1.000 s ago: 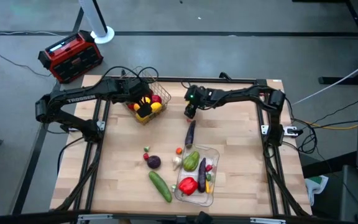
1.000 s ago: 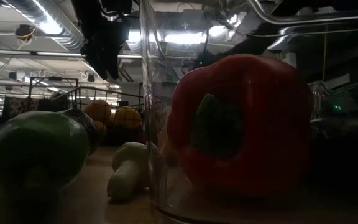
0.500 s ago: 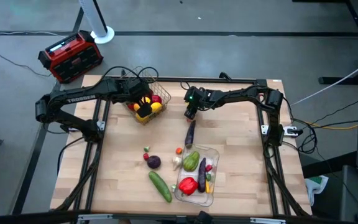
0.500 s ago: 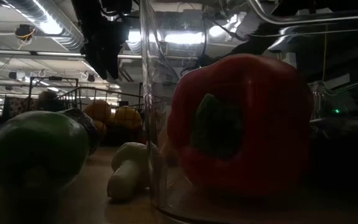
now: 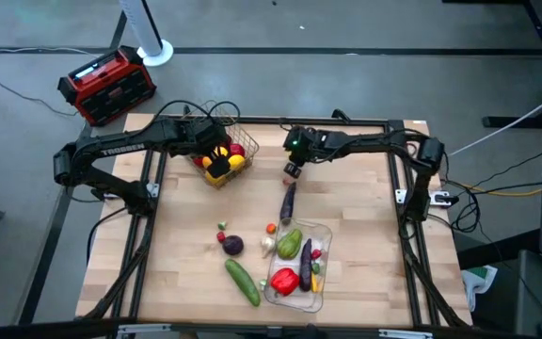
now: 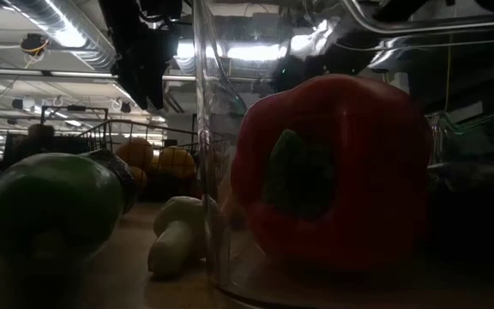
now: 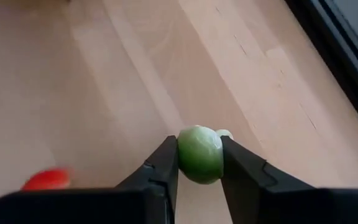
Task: Sort produce into baskets
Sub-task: Put the green mushroom into the transparent bin
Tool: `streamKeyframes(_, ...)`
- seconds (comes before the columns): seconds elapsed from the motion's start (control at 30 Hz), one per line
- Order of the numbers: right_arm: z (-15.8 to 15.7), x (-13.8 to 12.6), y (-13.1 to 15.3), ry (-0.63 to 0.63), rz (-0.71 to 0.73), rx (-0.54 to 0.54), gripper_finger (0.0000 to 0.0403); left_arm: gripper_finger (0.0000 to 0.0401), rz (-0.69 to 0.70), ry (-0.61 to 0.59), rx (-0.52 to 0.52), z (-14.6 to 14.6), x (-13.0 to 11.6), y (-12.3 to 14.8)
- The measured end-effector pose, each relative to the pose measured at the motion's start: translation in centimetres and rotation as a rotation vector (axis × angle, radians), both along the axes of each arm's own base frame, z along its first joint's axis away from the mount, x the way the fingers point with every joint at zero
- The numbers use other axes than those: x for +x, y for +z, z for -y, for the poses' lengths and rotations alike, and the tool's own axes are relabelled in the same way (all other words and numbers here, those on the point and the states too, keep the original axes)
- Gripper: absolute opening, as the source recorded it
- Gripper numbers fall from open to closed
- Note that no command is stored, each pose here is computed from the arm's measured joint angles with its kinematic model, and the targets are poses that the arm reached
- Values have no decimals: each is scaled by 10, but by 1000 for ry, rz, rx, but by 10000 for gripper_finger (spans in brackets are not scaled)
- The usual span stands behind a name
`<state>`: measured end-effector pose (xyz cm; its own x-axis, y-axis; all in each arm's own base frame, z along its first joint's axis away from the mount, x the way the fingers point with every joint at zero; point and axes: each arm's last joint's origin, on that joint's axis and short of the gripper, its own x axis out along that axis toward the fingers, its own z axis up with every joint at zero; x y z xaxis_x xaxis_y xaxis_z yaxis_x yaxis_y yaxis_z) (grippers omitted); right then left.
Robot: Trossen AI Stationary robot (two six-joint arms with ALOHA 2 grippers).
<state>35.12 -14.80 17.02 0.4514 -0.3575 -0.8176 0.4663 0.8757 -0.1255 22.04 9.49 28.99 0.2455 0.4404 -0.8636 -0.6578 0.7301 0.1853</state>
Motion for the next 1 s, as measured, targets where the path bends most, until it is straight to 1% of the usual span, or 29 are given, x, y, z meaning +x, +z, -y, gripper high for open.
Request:
streamKeyframes(0.1, -5, -8, 19, 28, 19, 37, 98, 390, 0, 0, 0, 0, 0, 0)
streamKeyframes(0.17, -9, -14, 33, 61, 46, 85, 98, 390, 0, 0, 0, 0, 0, 0)
streamKeyframes(0.37, -29, -28, 71, 225, 172, 257, 99, 390, 0, 0, 0, 0, 0, 0)
streamKeyframes(0.43, -42, -30, 81, 284, 200, 285, 99, 390, 0, 0, 0, 0, 0, 0)
streamKeyframes(0.5, -57, -29, 90, 340, 230, 285, 99, 390, 0, 0, 0, 0, 0, 0)
streamKeyframes(0.6, -81, -26, 95, 414, 235, 288, 99, 390, 0, 0, 0, 0, 0, 0)
streamKeyframes(0.83, -137, -19, 95, 582, 209, 309, 99, 390, 1, -1, -2, 0, 0, 0)
streamKeyframes(1.0, -170, -20, 95, 682, 195, 316, 99, 390, 1, -1, -3, 0, 0, 0)
